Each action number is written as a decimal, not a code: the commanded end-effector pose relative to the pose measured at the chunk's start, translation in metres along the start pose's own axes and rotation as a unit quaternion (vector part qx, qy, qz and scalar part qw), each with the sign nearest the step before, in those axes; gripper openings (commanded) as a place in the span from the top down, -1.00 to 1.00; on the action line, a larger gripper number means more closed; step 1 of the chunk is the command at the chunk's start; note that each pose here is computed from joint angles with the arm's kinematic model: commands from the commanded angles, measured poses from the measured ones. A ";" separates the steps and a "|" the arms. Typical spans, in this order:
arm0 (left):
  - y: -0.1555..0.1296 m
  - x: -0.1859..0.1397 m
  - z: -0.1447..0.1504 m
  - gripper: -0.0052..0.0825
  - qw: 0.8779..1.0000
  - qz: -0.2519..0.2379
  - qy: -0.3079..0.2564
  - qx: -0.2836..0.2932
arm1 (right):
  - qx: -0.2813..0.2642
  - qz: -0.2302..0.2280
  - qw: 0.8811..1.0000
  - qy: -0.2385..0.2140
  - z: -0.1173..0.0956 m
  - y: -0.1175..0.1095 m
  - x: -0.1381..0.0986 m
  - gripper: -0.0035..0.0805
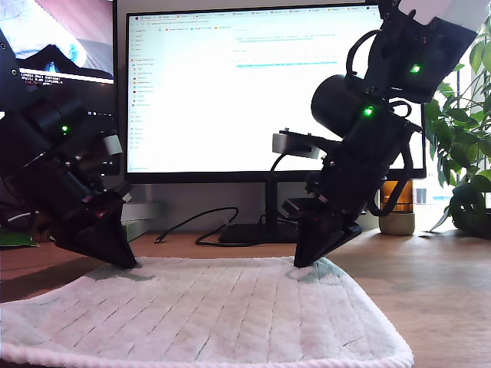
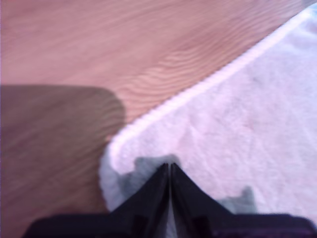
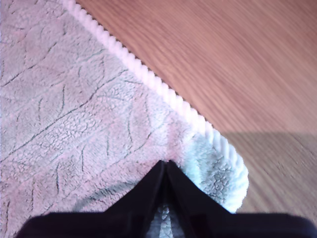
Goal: Fold the tea towel to a neat square and place it to the right
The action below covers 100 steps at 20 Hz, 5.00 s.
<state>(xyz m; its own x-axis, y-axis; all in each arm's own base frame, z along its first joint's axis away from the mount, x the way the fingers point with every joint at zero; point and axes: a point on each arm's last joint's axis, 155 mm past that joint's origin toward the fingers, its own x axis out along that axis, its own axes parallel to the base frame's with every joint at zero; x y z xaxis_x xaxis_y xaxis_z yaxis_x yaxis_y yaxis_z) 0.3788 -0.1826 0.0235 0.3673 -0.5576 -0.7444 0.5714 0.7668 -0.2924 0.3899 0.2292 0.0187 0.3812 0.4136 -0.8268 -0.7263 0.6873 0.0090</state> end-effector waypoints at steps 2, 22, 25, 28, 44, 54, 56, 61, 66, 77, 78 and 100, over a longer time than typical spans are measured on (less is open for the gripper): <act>-0.005 0.003 0.000 0.93 1.000 -0.018 0.002 -0.004 | 0.043 0.025 0.999 0.013 -0.007 0.007 0.009 0.95; -0.041 -0.082 0.057 0.93 0.995 -0.009 -0.091 0.046 | 0.043 0.030 0.998 -0.036 0.055 0.011 -0.066 0.95; -0.043 -0.089 0.068 0.93 0.992 -0.006 -0.114 0.054 | 0.076 0.025 0.995 -0.064 0.072 0.007 -0.071 0.95; -0.041 -0.097 0.072 0.93 0.991 0.011 -0.121 0.057 | 0.077 -0.022 0.994 -0.072 0.076 -0.006 -0.076 0.95; -0.067 -0.207 0.086 0.93 0.960 0.099 -0.243 0.102 | 0.062 -0.129 0.968 -0.206 0.075 -0.005 -0.193 0.95; -0.090 -0.181 -0.014 0.93 0.973 0.052 -0.222 0.041 | 0.092 -0.114 0.970 -0.193 -0.023 0.038 -0.192 0.95; -0.103 -0.175 -0.033 0.93 0.978 0.032 -0.205 0.034 | 0.090 -0.097 0.975 -0.180 -0.043 0.054 -0.186 0.95; -0.138 -0.166 -0.071 0.93 0.989 -0.018 -0.138 0.043 | 0.062 -0.063 0.990 -0.113 -0.089 0.085 -0.177 0.95; -0.168 -0.162 -0.086 0.93 0.989 -0.072 -0.109 0.074 | 0.047 -0.047 0.991 -0.113 -0.089 0.097 -0.178 0.95; -0.164 -0.143 -0.122 0.49 0.957 -0.038 -0.031 0.287 | -0.209 0.013 0.971 -0.114 -0.090 0.138 -0.176 0.70; -0.157 -0.138 -0.131 0.44 0.947 -0.023 -0.005 0.319 | -0.238 0.021 0.965 -0.112 -0.091 0.145 -0.175 0.53; -0.116 -0.114 -0.169 -0.07 0.842 0.062 0.146 0.516 | -0.380 -0.016 0.922 -0.072 -0.093 0.141 -0.150 0.05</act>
<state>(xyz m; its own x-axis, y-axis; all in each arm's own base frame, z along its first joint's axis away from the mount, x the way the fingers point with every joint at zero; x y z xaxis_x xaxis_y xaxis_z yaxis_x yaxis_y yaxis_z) 0.1452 -0.1511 0.0408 0.3614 -0.2654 -0.8938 0.9309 0.0476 0.3623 0.1795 0.2081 0.0965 0.4502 0.5134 -0.7306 -0.8792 0.1119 -0.4631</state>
